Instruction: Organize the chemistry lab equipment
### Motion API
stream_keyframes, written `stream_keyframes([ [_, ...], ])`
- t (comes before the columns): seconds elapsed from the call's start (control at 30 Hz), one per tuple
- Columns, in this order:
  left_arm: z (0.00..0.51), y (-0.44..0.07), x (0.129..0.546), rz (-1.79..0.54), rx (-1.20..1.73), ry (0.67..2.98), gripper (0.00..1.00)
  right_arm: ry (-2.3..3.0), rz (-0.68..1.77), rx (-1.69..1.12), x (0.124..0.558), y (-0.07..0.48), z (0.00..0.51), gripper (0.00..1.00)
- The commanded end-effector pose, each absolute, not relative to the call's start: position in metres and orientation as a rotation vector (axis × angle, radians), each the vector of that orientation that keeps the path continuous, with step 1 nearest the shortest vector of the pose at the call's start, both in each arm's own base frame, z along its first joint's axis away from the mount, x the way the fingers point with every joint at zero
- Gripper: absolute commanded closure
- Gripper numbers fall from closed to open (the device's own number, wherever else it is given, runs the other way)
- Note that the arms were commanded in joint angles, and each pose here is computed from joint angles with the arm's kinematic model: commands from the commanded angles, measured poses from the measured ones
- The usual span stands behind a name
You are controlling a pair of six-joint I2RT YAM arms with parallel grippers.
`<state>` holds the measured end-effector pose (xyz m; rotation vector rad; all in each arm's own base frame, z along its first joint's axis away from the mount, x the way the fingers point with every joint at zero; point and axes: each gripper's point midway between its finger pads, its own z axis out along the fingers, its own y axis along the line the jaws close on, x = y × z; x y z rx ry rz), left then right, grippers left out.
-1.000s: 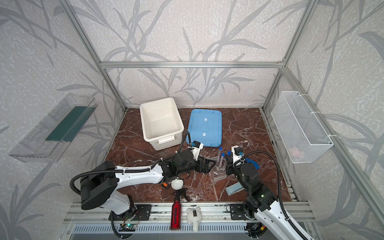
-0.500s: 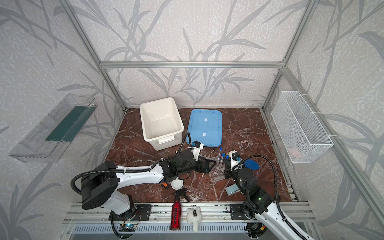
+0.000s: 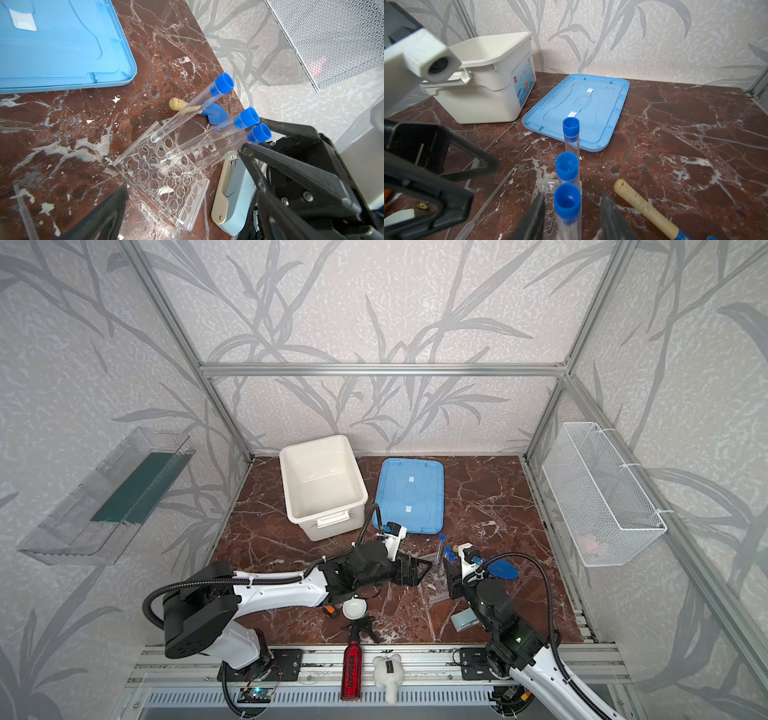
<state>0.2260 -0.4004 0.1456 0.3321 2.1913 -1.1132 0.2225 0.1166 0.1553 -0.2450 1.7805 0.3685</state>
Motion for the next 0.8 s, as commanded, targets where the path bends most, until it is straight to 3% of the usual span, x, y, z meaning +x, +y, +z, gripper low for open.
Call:
stream_keyframes([
  [0.0,0.151,-0.397,0.229,-1.111,0.315,2.170,0.01,1.756,0.394,-0.196,0.221,0.113,0.164,0.54],
  [0.13,0.162,-0.393,0.232,-1.093,0.313,2.151,0.01,1.738,0.391,-0.116,0.218,0.101,0.176,0.44],
  [0.3,0.210,-0.371,0.248,-1.044,0.290,2.090,0.01,1.696,0.357,0.049,0.215,0.073,0.207,0.14],
  [0.47,0.271,-0.321,0.274,-0.918,0.205,2.018,0.01,1.672,0.349,0.052,0.214,0.070,0.248,0.01],
  [0.77,0.330,-0.184,0.337,-0.532,-0.100,2.122,0.01,1.790,0.323,-0.162,0.251,0.123,0.326,0.01],
])
